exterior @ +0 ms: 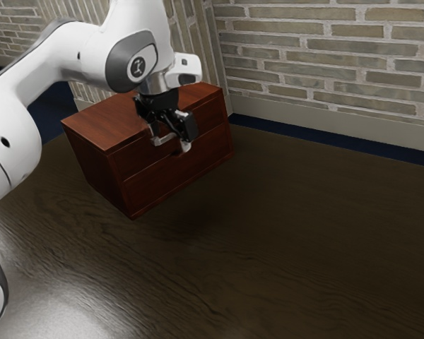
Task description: Pull the drawer handle with one arm to open the drawer
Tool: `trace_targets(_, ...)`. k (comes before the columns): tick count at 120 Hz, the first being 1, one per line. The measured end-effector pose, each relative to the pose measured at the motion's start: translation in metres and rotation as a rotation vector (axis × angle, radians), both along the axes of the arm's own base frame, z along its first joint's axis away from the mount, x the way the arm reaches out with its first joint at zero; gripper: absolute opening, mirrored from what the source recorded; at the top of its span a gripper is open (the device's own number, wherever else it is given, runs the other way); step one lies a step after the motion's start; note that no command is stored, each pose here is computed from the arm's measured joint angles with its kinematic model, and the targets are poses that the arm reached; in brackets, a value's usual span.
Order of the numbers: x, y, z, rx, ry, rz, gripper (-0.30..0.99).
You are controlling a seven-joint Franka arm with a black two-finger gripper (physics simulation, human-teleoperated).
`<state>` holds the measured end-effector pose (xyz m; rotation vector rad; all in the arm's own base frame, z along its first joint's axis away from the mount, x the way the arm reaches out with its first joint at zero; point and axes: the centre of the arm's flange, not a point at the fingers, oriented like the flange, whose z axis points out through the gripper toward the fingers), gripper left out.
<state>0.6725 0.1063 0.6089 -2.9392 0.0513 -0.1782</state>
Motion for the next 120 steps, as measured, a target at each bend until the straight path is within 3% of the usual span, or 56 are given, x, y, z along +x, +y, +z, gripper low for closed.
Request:
trace_targets(58, 0.047, 0.015, -0.032, 0.089, -0.152, -0.164, 0.69)
trace_targets(90, 0.049, 0.041, -0.036, 0.118, -0.169, -0.184, 0.69)
trace_targets(120, 0.052, 0.041, -0.041, 0.126, -0.166, -0.215, 0.58)
